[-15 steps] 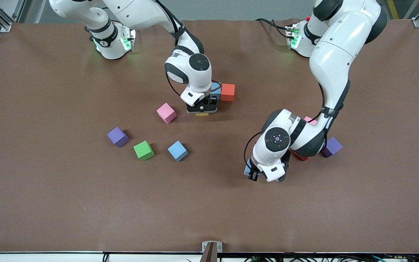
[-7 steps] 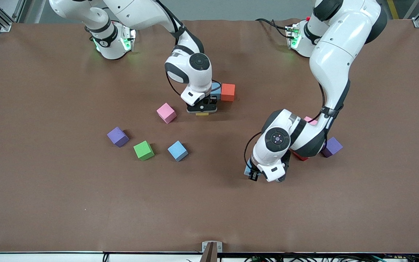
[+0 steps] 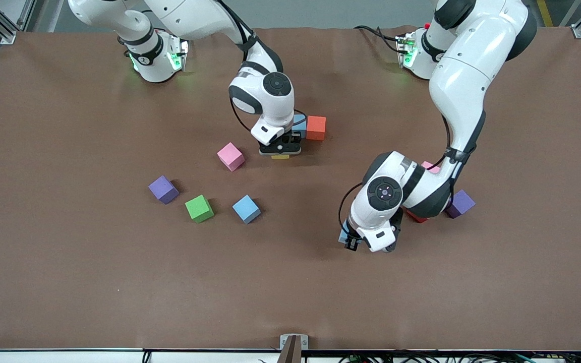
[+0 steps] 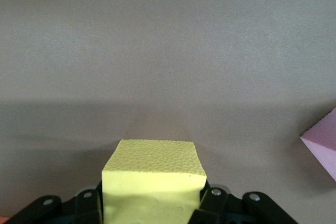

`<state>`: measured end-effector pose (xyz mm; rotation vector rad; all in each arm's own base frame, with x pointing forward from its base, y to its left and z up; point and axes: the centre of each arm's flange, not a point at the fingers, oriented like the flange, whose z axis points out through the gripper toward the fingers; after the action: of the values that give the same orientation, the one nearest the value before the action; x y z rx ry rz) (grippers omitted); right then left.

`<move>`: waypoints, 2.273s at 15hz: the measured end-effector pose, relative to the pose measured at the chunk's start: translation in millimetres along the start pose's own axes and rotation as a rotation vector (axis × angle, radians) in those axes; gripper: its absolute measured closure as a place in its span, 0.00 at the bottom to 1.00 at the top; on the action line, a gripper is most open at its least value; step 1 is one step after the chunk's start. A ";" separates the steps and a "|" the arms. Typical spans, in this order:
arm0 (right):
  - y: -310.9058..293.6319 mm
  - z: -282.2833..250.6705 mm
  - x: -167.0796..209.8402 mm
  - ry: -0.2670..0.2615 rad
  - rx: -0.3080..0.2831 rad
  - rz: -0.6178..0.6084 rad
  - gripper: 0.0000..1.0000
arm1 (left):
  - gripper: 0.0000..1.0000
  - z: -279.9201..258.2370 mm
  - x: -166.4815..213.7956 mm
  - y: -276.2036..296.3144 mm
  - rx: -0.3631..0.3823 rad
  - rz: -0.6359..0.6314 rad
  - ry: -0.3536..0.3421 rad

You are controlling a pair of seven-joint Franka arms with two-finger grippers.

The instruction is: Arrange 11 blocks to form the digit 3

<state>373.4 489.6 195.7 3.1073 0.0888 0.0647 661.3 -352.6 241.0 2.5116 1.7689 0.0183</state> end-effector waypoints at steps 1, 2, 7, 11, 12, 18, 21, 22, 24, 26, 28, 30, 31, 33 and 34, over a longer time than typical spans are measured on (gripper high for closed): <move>-0.1 0.0 -0.4 0.000 0.000 0.000 0.42 | 0.45 0.0 0.2 0.0 0.000 0.000 0.000; -0.2 0.0 -0.7 0.000 0.000 0.000 0.42 | 0.45 0.1 0.3 0.0 0.000 0.000 0.000; -0.8 0.0 -2.0 -0.001 -0.001 -0.001 0.42 | 0.45 0.1 0.4 0.1 0.000 -0.001 0.000; -2.6 -0.2 -5.5 -0.002 -0.004 0.001 0.42 | 0.45 0.1 0.4 0.1 0.000 -0.001 0.000; -3.0 -0.2 -6.4 -0.002 -0.005 0.001 0.42 | 0.45 0.1 0.4 0.1 0.000 0.000 0.000; -4.3 -0.5 -10.3 -0.003 -0.006 -0.001 0.42 | 0.45 -0.1 0.0 0.0 0.000 0.000 0.000; -4.6 -0.5 -11.3 -0.003 -0.007 -0.002 0.42 | 0.45 -0.2 -0.9 -0.1 0.000 0.001 -0.001; -4.6 -0.6 -11.3 -0.003 -0.007 -0.001 0.42 | 0.45 -0.2 -1.1 -0.1 0.000 0.001 -0.001; -4.6 -0.6 -11.4 -0.003 -0.007 -0.001 0.42 | 0.45 -0.2 -1.1 -0.1 0.000 0.001 -0.001; -4.6 -0.6 -11.4 -0.003 -0.007 -0.001 0.42 | 0.45 -0.2 -1.1 -0.1 0.000 0.001 -0.001; -4.5 -0.6 -11.3 -0.003 -0.007 0.000 0.42 | 0.45 -0.2 -1.1 -0.1 0.000 0.001 -0.001; -4.3 -0.3 -11.3 -0.004 -0.008 0.001 0.37 | 0.45 -0.2 -1.1 -0.1 0.000 0.001 -0.001; -3.2 1.1 -11.7 -0.006 -0.010 0.001 0.30 | 0.45 -0.2 -1.1 -0.1 0.000 0.001 -0.001; -2.0 3.3 -12.4 -0.008 -0.014 0.003 0.09 | 0.45 -0.2 -1.1 -0.1 0.000 0.001 -0.001; -2.0 2.6 -11.4 -0.007 -0.013 0.004 0.01 | 0.45 -0.2 -1.1 -0.1 0.000 0.001 -0.001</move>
<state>362.1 490.9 192.5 3.0948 0.0814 0.0548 660.8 -353.6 241.2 2.5124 1.7669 0.0175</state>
